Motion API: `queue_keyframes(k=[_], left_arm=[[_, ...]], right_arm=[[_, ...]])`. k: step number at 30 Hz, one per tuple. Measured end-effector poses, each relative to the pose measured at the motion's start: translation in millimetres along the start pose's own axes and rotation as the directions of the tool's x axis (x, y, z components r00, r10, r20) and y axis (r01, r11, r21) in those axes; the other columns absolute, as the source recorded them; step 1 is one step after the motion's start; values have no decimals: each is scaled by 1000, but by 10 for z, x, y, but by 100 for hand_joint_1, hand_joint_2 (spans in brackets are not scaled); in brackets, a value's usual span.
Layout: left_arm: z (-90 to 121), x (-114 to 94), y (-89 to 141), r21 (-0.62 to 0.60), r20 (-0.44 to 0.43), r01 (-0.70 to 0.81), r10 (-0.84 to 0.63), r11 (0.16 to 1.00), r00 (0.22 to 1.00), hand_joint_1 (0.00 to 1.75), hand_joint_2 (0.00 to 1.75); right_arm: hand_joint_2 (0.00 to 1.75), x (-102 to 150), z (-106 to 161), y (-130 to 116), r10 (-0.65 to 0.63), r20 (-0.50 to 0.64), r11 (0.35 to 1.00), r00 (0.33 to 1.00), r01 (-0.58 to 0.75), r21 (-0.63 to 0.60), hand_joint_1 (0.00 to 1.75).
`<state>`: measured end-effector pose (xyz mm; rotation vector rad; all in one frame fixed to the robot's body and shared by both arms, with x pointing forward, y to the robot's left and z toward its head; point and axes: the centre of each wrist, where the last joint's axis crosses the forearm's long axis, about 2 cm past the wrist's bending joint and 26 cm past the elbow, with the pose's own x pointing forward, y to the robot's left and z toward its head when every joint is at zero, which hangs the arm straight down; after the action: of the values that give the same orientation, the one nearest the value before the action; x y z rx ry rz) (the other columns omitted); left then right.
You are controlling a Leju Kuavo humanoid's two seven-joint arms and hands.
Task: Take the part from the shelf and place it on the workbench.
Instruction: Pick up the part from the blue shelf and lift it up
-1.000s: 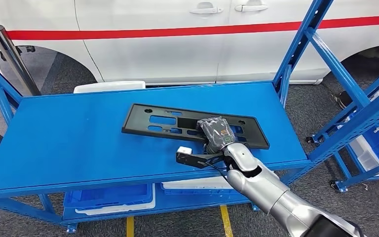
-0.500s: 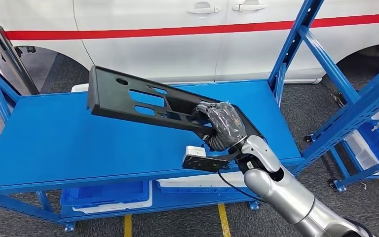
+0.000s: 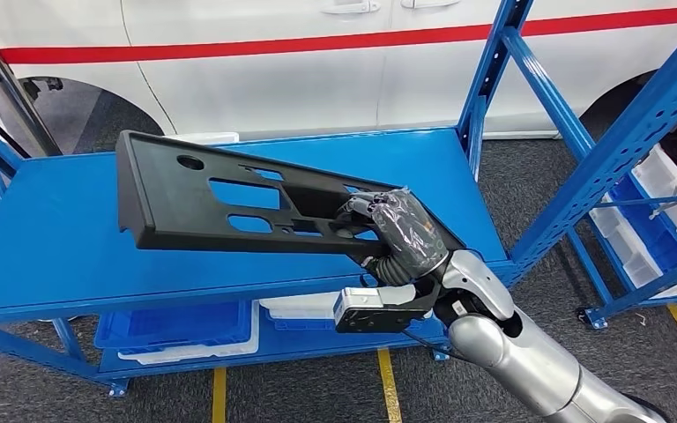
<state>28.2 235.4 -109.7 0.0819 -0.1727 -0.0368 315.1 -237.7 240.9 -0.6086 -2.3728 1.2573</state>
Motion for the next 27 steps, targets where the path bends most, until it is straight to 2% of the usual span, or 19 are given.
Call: queue_keyframes(k=[7, 12, 14, 27], left_arm=[[2, 15, -15, -3, 2, 4, -4, 1000, 1000, 0, 175], [2, 8, -14, -2, 1, 5, -5, 1000, 1000, 0, 175], [3, -2, -16, -2, -2, 5, -5, 1000, 1000, 0, 175], [3, -23, -5, 2, -10, 10, -10, 1000, 1000, 0, 175]], right_arm=[[175, 39, 29, -81, -33, 58, 999, 998, 33, 2, 175], [175, 157, 106, -86, -226, 137, 974, 964, 222, 47, 175], [175, 216, 112, -104, -264, 167, 965, 950, 260, 46, 175], [175, 323, 117, -166, -276, 208, 961, 938, 275, 35, 175]])
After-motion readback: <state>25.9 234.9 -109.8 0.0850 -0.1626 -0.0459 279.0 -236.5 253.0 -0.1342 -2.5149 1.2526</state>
